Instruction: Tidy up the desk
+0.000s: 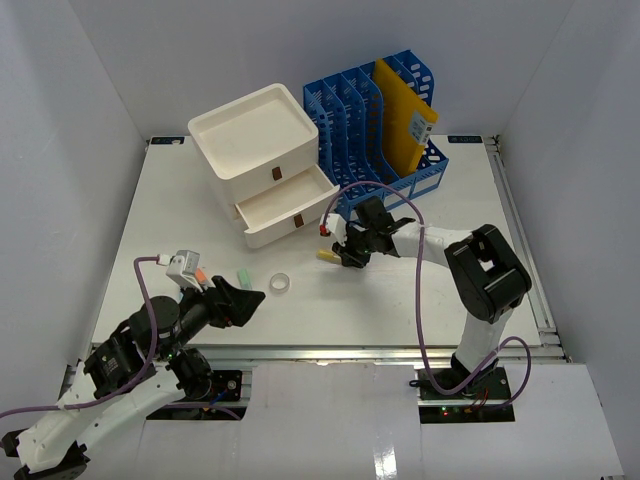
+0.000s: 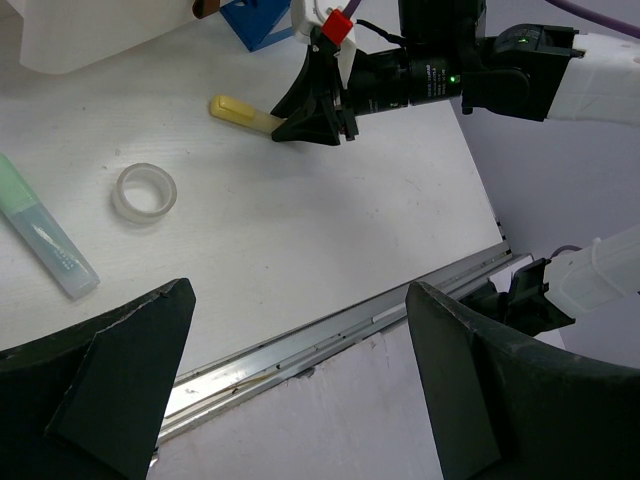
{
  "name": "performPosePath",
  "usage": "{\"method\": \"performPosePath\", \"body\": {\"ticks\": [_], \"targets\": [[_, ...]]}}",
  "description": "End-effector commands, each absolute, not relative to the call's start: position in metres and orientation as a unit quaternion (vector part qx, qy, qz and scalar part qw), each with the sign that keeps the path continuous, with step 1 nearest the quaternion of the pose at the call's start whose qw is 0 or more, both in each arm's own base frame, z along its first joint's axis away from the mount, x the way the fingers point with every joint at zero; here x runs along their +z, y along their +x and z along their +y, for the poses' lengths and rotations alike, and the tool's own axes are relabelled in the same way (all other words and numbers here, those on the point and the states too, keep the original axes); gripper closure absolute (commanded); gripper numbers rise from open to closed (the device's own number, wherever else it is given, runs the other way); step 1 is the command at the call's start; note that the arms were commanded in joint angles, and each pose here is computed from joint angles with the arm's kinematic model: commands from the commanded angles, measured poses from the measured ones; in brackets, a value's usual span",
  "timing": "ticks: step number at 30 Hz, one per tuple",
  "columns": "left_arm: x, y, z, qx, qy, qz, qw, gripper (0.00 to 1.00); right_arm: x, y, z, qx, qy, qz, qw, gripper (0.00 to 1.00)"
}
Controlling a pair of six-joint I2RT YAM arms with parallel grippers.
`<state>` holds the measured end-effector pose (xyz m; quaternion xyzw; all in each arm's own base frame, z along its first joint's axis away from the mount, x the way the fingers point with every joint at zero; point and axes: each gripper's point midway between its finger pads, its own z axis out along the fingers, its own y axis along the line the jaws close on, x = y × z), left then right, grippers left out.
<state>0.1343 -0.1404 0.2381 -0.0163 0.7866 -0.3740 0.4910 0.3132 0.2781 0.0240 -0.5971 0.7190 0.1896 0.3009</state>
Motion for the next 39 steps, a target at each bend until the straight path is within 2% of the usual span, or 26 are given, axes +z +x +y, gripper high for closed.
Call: {"method": "performPosePath", "body": {"ticks": [1, 5, 9, 17, 21, 25, 30, 39], "targets": [[0.235, 0.134, -0.143, -0.372, -0.008, 0.79, 0.488, 0.02, 0.02, 0.309, 0.272, 0.18, -0.611, 0.716, 0.286, 0.83], [0.233, 0.135, -0.145, -0.37, -0.006, 0.793, 0.485, 0.02, 0.039, 0.303, 0.269, 0.178, -0.629, 0.695, 0.3, 0.92], [0.233, 0.135, -0.145, -0.369, -0.007, 0.794, 0.484, 0.02, 0.076, 0.29, 0.27, 0.192, -0.657, 0.657, 0.316, 0.92], [0.231, 0.136, -0.146, -0.364, -0.006, 0.797, 0.481, 0.02, 0.187, 0.293, 0.284, 0.183, -0.713, 0.556, 0.386, 0.92], [0.228, 0.137, -0.147, -0.361, -0.006, 0.801, 0.478, 0.02, 0.241, 0.317, 0.3, 0.137, -0.729, 0.507, 0.438, 0.92], [0.227, 0.138, -0.147, -0.357, -0.006, 0.803, 0.476, 0.02, 0.269, 0.356, 0.319, 0.078, -0.722, 0.493, 0.48, 0.92], [0.226, 0.138, -0.147, -0.355, -0.008, 0.805, 0.475, 0.02, 0.285, 0.388, 0.348, 0.048, -0.705, 0.485, 0.516, 0.92], [0.223, 0.14, -0.145, -0.345, -0.015, 0.811, 0.473, 0.02, 0.249, 0.408, 0.386, 0.025, -0.722, 0.473, 0.504, 0.89]]}}
